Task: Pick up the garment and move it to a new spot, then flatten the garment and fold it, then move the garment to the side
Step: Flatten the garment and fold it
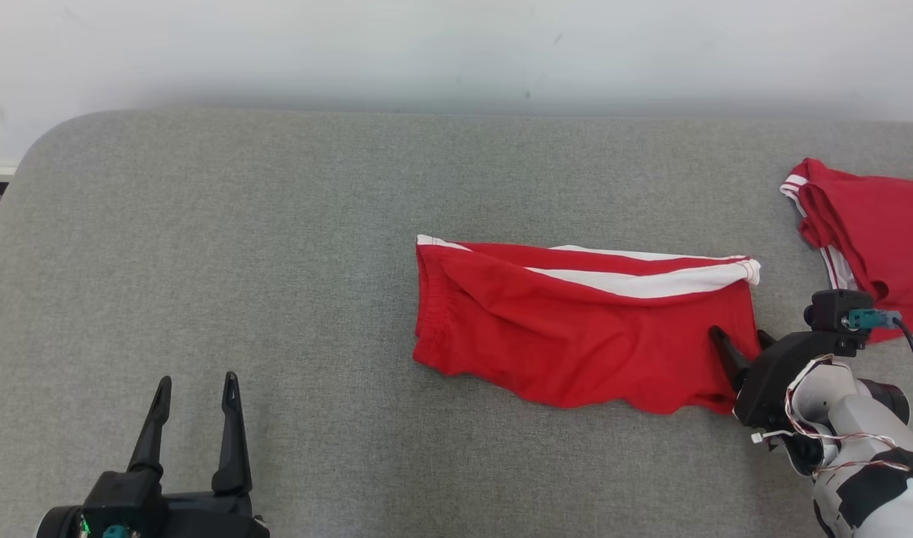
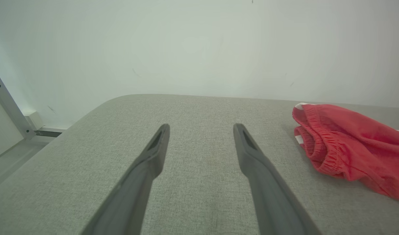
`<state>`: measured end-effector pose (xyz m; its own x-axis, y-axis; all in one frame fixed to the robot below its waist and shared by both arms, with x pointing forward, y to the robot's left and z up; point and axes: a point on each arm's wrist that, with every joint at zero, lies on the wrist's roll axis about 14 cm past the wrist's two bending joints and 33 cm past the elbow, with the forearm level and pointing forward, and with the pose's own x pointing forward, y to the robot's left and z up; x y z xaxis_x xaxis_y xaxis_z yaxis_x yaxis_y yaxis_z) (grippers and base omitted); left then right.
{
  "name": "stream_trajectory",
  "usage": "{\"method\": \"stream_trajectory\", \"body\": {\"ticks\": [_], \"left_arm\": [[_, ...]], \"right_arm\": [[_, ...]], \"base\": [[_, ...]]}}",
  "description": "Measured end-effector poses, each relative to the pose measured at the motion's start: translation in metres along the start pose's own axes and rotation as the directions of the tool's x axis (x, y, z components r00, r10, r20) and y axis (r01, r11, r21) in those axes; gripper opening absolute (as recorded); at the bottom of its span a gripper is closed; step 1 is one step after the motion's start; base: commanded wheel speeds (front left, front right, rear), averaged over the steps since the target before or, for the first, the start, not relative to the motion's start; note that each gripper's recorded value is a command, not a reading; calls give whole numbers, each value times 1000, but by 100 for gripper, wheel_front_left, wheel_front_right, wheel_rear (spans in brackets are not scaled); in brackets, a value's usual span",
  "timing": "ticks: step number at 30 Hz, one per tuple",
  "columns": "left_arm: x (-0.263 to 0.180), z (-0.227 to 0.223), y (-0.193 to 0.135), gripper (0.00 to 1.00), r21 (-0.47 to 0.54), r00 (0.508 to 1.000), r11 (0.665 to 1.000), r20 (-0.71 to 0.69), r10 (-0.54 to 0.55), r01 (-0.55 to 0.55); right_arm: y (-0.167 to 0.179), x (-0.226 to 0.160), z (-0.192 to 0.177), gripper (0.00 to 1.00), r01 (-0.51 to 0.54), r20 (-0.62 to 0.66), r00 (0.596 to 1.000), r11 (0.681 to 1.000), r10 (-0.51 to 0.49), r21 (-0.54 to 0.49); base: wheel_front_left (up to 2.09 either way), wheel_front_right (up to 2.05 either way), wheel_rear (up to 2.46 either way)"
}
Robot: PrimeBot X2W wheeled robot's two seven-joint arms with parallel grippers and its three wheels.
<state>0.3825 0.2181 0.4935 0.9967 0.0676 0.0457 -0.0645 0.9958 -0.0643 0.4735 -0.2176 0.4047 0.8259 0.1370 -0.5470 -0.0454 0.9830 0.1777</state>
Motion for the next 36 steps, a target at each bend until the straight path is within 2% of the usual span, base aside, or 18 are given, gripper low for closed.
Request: {"method": "stream_trajectory", "body": {"ticks": [6,7,8,13,19,21,29,36], "left_arm": [[-3,3,2,100,1,1000,1000,6,7,-7],[-3,4,3,100,1,1000,1000,9,8,-8],[-3,4,3,100,1,1000,1000,11,10,-10],[-5,5,2,100,-2,1000,1000,14,11,-11],[-4,8,-1,100,-12,1000,1000,24,4,-3],[-4,8,-3,100,-15,1000,1000,25,-1,2],[-4,8,-8,100,-23,1000,1000,24,-11,12],[-4,8,-15,100,-30,999,999,26,-20,21]], "right_arm": [[-5,-1,-10,100,32,-61,998,999,-32,-3],[-3,-1,-11,28,31,-68,997,1000,-31,-1],[-2,-2,-12,0,30,-71,997,1000,-30,3],[-10,-9,-6,0,48,-34,998,999,-47,15],[-45,-26,16,0,113,37,993,992,-111,-47],[-42,-28,22,0,101,56,994,993,-98,-63],[4,-33,63,0,-37,191,980,997,50,-72],[74,-40,84,0,-222,235,941,968,244,-118]], "base": [[0,0,0],[0,0,0],[0,0,0],[0,0,0],[0,0,0],[0,0,0],[0,0,0],[0,0,0]]}}
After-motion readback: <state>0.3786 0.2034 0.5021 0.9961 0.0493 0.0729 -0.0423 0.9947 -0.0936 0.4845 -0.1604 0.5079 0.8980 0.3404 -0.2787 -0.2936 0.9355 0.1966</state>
